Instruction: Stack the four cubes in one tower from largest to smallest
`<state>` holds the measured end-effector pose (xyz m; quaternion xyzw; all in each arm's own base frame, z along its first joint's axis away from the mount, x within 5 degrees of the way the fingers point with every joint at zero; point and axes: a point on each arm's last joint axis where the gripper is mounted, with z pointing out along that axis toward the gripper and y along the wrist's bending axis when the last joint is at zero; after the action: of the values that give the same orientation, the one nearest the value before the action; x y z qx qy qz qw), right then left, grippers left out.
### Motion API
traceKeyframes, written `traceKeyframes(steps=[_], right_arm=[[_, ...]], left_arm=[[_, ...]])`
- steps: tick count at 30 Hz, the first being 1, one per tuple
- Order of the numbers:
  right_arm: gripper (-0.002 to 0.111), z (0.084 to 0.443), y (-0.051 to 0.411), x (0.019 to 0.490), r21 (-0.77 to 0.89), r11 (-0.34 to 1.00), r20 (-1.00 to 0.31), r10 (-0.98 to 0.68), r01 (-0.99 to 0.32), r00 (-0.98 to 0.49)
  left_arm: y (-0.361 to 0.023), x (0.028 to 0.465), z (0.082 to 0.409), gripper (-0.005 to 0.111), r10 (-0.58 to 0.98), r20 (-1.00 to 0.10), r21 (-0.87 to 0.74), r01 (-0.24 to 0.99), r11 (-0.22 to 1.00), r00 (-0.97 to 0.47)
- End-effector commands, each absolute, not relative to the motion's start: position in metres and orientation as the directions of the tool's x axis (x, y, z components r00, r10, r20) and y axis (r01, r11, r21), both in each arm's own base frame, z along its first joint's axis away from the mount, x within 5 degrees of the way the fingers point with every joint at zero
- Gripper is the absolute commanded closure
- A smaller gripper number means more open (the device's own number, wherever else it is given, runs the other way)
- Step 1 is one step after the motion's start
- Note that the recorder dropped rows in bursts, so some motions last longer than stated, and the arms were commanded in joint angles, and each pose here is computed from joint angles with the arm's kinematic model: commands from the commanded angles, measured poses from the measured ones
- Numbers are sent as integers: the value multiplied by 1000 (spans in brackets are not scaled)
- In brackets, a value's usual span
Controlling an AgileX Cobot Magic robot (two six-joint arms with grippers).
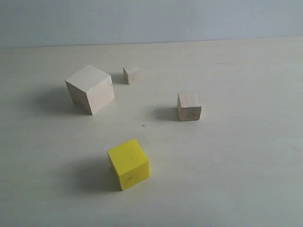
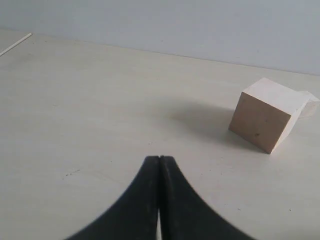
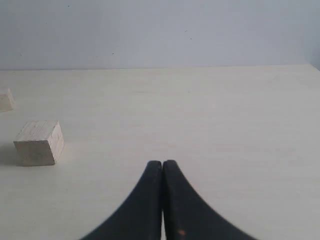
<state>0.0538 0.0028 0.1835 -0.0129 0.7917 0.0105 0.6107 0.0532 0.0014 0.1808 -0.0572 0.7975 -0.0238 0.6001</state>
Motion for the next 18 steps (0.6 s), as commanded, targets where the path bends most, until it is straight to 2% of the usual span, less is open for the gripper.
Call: traceKeyframes(steps=[1,11,18], right_arm=[[108,183,2,54,3,1000,-969,-4,-27,-247],[108,183,2,54,3,1000,-969,-4,-27,-247],[108,183,2,54,3,1000,-969,-4,-27,-247]], left_arm=[[1,53,181,107,-112,-958,-101,-56,993,-262],[2,53,182,107,-103,-962,-92,-56,994,-253],[2,56,205,107,-94,-996,-94,-35,995,3]])
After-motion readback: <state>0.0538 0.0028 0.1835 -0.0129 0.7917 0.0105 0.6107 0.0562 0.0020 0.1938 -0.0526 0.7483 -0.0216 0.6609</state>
